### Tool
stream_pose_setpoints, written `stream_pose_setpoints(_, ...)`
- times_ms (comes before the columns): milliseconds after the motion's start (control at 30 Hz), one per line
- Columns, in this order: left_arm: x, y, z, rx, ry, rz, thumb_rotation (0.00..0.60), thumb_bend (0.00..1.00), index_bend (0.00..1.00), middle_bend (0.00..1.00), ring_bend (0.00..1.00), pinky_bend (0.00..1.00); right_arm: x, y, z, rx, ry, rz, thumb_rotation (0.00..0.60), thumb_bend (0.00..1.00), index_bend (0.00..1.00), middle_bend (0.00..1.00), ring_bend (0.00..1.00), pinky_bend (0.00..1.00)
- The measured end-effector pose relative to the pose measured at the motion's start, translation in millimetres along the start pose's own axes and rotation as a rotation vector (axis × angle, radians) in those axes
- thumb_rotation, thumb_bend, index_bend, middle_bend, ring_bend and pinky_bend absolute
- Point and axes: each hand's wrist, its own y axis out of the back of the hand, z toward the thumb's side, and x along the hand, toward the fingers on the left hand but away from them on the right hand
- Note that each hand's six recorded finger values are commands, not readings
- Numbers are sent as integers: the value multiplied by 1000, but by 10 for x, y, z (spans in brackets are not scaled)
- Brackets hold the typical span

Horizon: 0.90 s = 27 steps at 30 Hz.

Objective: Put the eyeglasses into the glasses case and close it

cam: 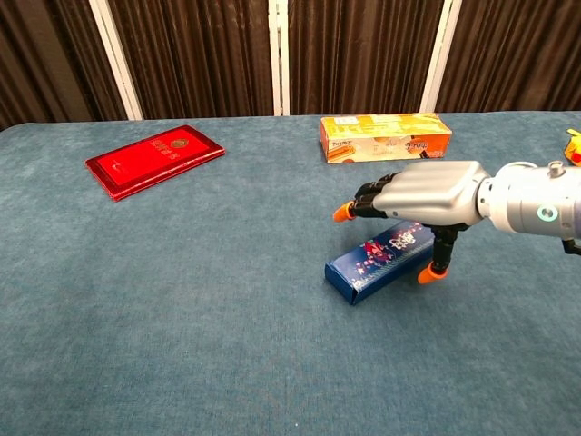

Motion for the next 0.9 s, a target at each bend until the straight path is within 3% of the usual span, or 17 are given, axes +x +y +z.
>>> stream_pose_setpoints(233, 1, -11, 0, 2, 2, -2, 600, 0, 0, 0, 0, 0, -47, -46, 24, 13, 12, -4, 600, 177, 311, 261, 141, 196)
stream_pose_setpoints(400, 8, -14, -6, 1, 3, -5, 600, 0, 0, 0, 0, 0, -55, -61, 37, 14, 16, -10, 600, 281, 331, 339, 208, 225)
stream_pose_setpoints(667, 13, -21, -6, 3, 4, -6, 600, 0, 0, 0, 0, 0, -58, -79, 31, 10, 12, -16, 600, 318, 402, 364, 226, 231)
stream_pose_setpoints(767, 12, -20, -6, 3, 4, -6, 600, 0, 0, 0, 0, 0, -52, -90, 32, 6, 12, -11, 600, 303, 323, 279, 187, 216)
stream_pose_setpoints(900, 11, -20, -2, 2, 3, -7, 600, 0, 0, 0, 0, 0, -22, -94, 32, 1, 13, -5, 600, 218, 61, 52, 28, 72)
